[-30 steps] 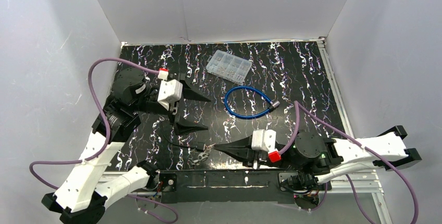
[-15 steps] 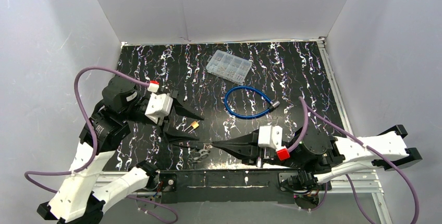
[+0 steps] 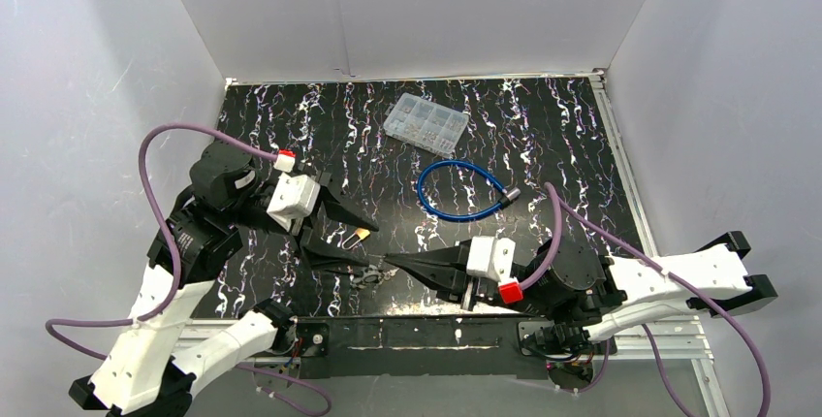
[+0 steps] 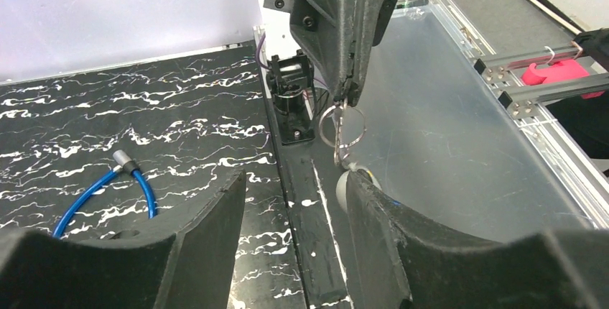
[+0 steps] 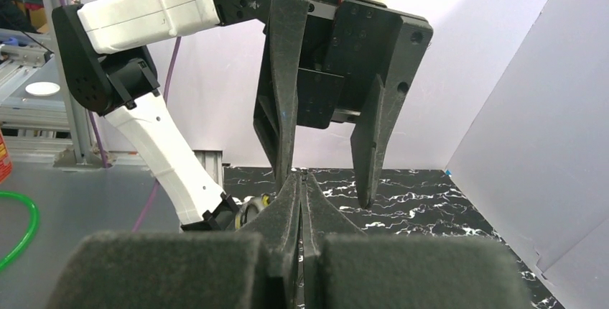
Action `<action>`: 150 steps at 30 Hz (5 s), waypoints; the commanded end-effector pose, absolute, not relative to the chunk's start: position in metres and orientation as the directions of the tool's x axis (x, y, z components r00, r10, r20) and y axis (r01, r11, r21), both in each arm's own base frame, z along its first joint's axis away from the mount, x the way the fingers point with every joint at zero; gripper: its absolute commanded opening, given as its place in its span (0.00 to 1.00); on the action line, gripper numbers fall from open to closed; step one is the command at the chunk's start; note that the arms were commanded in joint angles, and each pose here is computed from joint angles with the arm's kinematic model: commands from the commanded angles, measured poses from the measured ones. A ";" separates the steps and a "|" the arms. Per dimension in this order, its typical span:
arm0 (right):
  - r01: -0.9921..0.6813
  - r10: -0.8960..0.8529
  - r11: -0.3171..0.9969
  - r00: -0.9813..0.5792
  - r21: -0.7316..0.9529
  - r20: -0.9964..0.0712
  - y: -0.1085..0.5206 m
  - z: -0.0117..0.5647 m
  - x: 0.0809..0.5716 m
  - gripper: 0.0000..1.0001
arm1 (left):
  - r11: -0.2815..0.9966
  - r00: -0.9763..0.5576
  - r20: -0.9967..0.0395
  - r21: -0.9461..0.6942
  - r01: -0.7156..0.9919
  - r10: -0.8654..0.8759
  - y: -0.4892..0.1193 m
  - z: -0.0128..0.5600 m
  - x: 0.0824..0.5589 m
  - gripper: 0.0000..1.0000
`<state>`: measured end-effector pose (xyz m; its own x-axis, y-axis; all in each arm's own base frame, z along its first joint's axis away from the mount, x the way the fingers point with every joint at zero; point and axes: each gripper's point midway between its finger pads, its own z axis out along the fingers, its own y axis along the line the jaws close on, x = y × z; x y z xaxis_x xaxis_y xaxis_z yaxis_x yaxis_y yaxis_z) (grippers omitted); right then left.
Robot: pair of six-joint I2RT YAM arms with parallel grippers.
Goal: Unlock with the key
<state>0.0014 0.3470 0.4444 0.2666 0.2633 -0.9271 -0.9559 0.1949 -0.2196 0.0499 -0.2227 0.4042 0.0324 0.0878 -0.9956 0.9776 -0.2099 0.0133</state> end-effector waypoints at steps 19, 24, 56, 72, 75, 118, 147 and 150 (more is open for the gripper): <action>-0.953 0.382 0.254 0.257 -0.166 -0.888 0.353 0.481 0.017 0.01 | -0.210 0.045 -0.998 0.036 0.977 0.037 -0.221 0.420 0.043 0.19; -0.955 0.393 0.253 0.248 -0.155 -0.885 0.353 0.482 0.017 0.01 | -0.200 0.051 -0.998 0.043 0.979 0.036 -0.220 0.420 0.043 0.00; -0.967 0.422 0.234 0.199 -0.106 -0.885 0.347 0.479 0.015 0.01 | -0.192 0.069 -0.997 0.064 0.979 0.020 -0.216 0.429 0.043 0.38; -0.967 0.423 0.239 0.188 -0.091 -0.886 0.350 0.475 0.017 0.01 | -0.170 0.061 -0.998 0.061 0.984 -0.004 -0.216 0.440 0.045 0.01; -0.965 0.422 0.247 0.186 -0.085 -0.887 0.350 0.473 0.018 0.01 | -0.197 0.066 -0.998 0.067 0.978 -0.012 -0.215 0.443 0.040 0.01; -0.964 0.452 0.252 0.191 -0.081 -0.872 0.344 0.482 0.019 0.01 | -0.148 -0.011 -1.000 -0.014 0.989 0.024 -0.217 0.423 0.054 0.27; -0.982 0.311 0.169 0.133 -0.082 -0.941 0.300 0.480 0.014 0.34 | -0.129 0.197 -0.953 0.171 0.977 0.230 -0.196 0.394 0.059 0.00; -0.974 0.302 0.207 0.153 -0.092 -0.941 0.290 0.485 0.022 0.38 | -0.113 0.294 -0.888 0.271 0.956 0.354 -0.184 0.372 0.075 0.00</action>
<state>0.0152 0.3052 0.4675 0.1529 0.2881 -0.9453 -0.9785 0.1779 -0.1040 0.0609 -0.2029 0.4103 0.1952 0.1672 -0.9664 0.9770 -0.1198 0.1766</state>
